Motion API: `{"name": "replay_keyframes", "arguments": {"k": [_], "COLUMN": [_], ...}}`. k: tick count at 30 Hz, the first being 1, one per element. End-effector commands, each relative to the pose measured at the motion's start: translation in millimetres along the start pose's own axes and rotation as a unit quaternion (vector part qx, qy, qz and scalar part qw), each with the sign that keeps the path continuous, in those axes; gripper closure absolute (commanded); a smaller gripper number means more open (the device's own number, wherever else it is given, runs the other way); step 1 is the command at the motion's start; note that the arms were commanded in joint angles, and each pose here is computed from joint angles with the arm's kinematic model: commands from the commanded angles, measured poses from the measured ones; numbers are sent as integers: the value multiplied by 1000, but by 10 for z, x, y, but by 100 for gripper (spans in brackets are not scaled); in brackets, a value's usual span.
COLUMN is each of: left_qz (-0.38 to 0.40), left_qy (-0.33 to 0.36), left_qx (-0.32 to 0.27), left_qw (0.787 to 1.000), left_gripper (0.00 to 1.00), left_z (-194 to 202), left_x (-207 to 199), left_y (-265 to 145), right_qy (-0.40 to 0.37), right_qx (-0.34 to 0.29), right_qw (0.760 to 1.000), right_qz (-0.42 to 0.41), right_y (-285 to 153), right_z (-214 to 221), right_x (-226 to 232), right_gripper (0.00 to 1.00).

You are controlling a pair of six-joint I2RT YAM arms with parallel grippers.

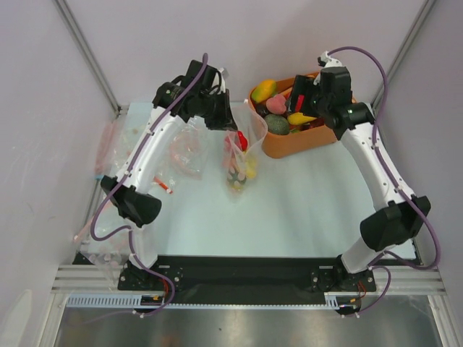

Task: Place the food in the zip-top bag and seal the zipper
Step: Pick up the fake fruit from the bin.

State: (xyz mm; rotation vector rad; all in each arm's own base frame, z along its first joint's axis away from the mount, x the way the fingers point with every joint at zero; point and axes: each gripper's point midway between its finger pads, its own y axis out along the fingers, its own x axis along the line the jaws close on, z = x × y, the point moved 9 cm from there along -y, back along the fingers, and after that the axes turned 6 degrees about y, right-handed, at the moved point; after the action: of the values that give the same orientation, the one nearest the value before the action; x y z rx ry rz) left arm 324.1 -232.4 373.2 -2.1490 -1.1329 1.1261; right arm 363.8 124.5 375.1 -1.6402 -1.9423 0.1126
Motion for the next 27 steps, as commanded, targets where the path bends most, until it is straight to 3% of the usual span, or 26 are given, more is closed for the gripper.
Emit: {"name": "replay_keyframes", "arguments": {"k": [1, 6, 13, 27], "left_qz": [-25, -57, -49, -30], "left_qy": [41, 38, 35, 29], "left_qx": [-75, -76, -60, -26], "left_qw": [996, 995, 996, 999], "left_gripper": [100, 100, 100, 100], "left_z": [-182, -144, -126, -38], "left_x": [7, 137, 157, 161], "left_y": [-431, -491, -375, -191], "right_qy": [27, 73, 78, 65], "right_qx": [-4, 3, -1, -33], "right_qw": [1000, 996, 995, 988], "right_qz": [11, 44, 58, 136], "right_y": [180, 726, 1376, 2045], "right_z": [-105, -143, -131, -101], "right_x": [-77, -384, -502, -804], "right_gripper": [12, 5, 0, 0]}}
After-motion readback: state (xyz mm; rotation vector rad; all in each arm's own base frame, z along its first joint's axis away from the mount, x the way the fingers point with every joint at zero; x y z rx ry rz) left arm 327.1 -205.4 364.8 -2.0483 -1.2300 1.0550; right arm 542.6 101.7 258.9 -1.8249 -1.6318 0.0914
